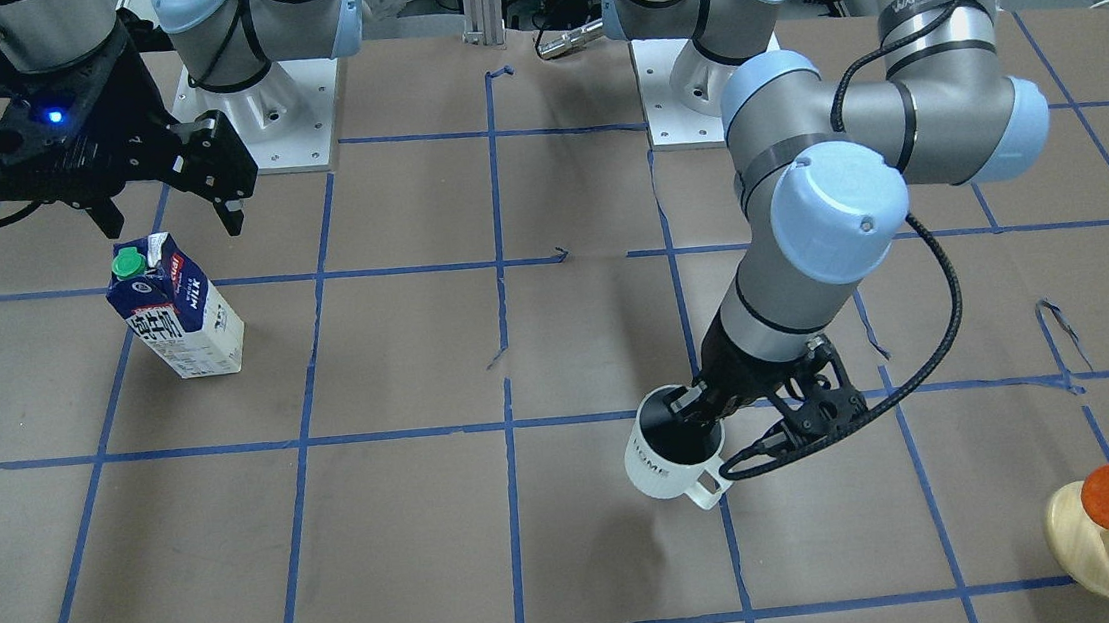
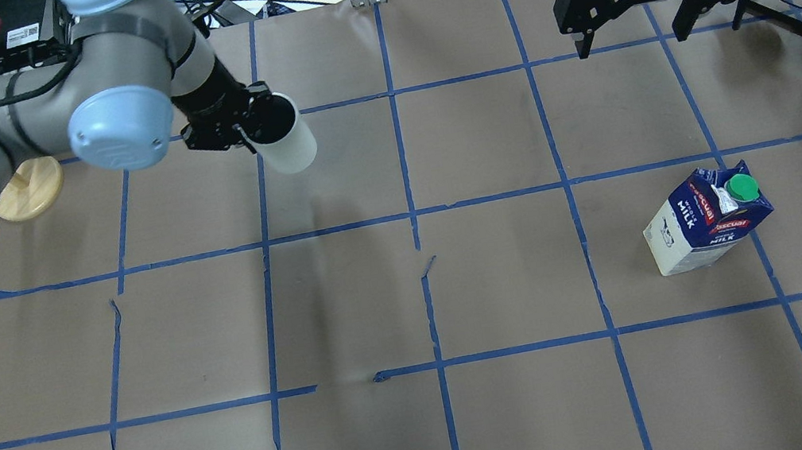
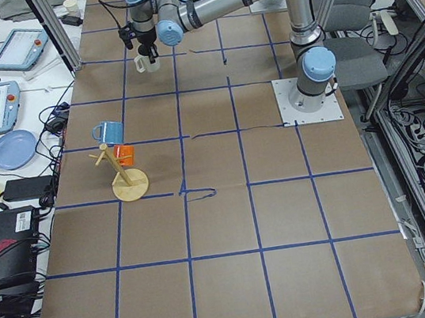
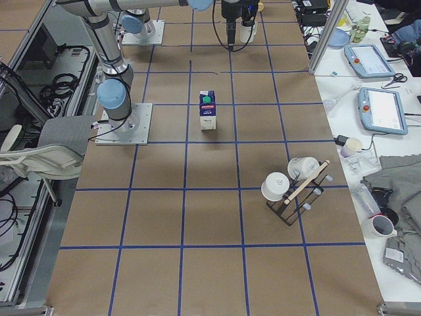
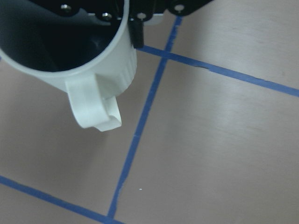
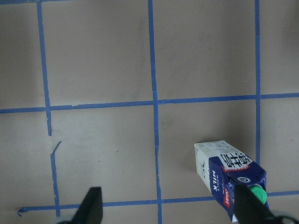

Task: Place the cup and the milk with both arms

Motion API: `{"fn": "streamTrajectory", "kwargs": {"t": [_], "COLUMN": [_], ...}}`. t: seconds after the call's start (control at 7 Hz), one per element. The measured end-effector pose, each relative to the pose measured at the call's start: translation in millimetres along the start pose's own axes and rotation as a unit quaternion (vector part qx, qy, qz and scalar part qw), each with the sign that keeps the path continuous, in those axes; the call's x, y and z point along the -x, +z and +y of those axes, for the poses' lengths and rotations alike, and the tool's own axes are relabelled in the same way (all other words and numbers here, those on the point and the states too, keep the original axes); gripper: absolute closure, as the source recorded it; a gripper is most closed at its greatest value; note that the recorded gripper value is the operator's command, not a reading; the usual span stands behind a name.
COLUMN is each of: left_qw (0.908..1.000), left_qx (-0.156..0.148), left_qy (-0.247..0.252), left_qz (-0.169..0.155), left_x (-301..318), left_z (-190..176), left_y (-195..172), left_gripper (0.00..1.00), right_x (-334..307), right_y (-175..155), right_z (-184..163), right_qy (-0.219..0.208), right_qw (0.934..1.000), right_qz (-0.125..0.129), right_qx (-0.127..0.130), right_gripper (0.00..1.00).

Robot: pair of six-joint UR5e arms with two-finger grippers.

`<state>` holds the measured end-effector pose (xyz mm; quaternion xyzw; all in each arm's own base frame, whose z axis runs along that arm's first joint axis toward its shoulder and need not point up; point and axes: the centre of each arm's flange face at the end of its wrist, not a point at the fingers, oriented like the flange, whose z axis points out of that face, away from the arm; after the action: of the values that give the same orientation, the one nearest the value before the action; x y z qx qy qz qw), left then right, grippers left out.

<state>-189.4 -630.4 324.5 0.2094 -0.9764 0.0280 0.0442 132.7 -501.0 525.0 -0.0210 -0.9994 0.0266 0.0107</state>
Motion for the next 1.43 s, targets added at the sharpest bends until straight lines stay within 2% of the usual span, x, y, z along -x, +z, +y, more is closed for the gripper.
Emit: {"fn": "streamTrajectory", "kwargs": {"t": [0.29, 0.57, 1.0, 1.14, 1.29, 1.43], "left_qw": [0.9997, 0.9999, 0.9987, 0.9974, 0.9965, 0.9963], "left_qx": [-0.001, 0.009, 0.027, 0.027, 0.027, 0.028], "left_qy": [-0.024, -0.011, 0.027, 0.040, 0.048, 0.049], "left_qz": [0.004, -0.003, -0.035, -0.054, -0.063, -0.065], "left_x": [-66, -108, -123, -113, -106, -104], "left_z": [-3, 15, 58, 66, 71, 73], "left_y": [28, 59, 88, 98, 102, 103], "left_gripper": [0.94, 0.94, 0.94, 0.89, 0.79, 0.58], "right_x": [-10, -35, -114, -140, -150, -150], "right_y": [7, 22, 84, 114, 140, 156], "right_z": [-1, -2, 0, 9, 19, 26], "right_qy": [-0.002, -0.030, -0.041, -0.031, -0.024, -0.023], "right_qw": [0.9999, 0.9990, 0.9952, 0.9930, 0.9907, 0.9889], "right_qz": [0.002, 0.002, -0.015, -0.027, -0.036, -0.042], "right_qx": [0.011, 0.032, 0.088, 0.111, 0.129, 0.141], "right_gripper": [0.00, 0.00, 0.00, 0.00, 0.00, 0.01]}}
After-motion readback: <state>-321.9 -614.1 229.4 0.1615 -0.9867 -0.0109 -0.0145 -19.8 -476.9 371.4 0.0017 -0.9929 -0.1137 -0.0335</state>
